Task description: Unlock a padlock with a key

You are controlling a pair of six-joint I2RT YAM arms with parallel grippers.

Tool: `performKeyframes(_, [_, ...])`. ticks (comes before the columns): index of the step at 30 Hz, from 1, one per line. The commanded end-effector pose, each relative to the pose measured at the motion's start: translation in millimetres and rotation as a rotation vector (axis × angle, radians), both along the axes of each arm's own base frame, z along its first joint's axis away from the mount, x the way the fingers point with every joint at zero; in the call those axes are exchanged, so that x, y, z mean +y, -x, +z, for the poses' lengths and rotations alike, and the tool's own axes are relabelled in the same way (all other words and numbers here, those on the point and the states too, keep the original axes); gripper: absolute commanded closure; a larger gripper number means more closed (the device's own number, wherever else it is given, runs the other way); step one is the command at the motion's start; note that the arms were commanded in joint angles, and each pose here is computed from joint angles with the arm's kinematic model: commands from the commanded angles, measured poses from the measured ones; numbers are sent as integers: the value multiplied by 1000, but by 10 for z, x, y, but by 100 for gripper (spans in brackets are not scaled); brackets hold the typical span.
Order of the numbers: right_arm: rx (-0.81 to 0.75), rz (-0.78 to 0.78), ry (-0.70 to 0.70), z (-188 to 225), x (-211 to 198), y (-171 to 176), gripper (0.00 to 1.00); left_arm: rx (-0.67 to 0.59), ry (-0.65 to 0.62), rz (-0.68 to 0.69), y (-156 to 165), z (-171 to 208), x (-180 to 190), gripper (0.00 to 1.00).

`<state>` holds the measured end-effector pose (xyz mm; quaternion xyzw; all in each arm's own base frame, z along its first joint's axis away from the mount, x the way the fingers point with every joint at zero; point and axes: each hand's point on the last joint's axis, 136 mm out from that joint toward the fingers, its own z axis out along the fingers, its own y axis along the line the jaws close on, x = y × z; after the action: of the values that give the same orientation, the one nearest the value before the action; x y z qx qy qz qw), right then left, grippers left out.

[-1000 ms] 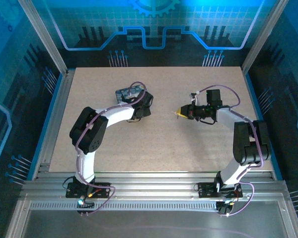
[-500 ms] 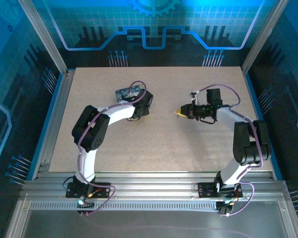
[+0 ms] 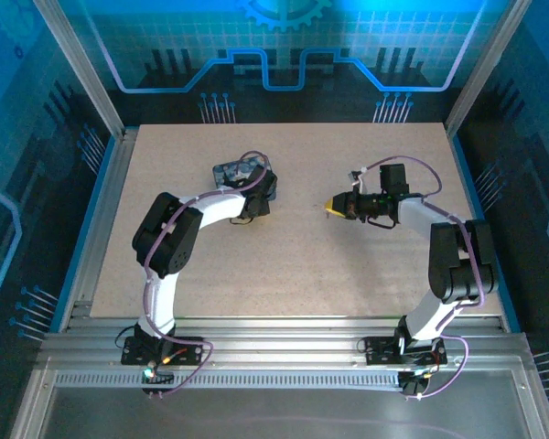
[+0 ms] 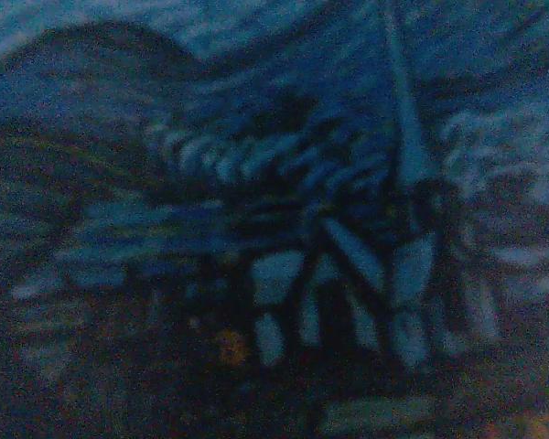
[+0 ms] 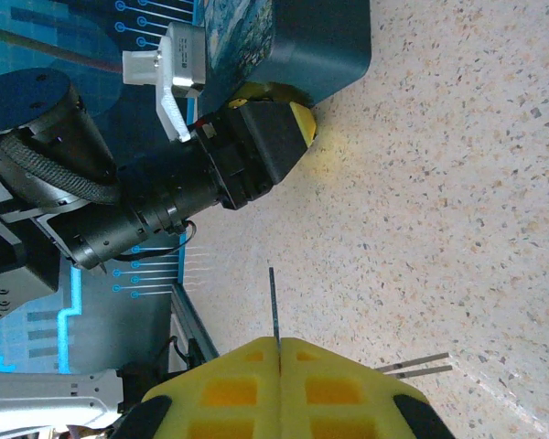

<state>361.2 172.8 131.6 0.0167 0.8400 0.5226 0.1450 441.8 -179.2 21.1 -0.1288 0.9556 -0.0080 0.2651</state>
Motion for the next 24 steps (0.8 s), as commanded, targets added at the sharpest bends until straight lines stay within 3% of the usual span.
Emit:
performKeyframes(1, [-3, 11, -10, 43, 22, 1, 100, 15, 3, -17, 0, -131, 41, 61])
performKeyframes(7, [3, 20, -4, 21, 45, 39, 100, 7, 25, -53, 6, -83, -6, 76])
performKeyframes(14, [4, 36, 8, -9, 105, 86, 100, 45, 93, -83, 111, 28, -99, 83])
performKeyframes(17, [7, 45, 8, -18, 136, 107, 100, 79, 110, -103, 166, 13, -146, 77])
performKeyframes(20, [5, 47, 9, -18, 148, 104, 100, 99, 73, -61, 202, -36, -54, 54])
performKeyframes(24, [-2, 51, 8, 1, 162, 109, 100, 114, 50, -21, 197, -69, 2, 46])
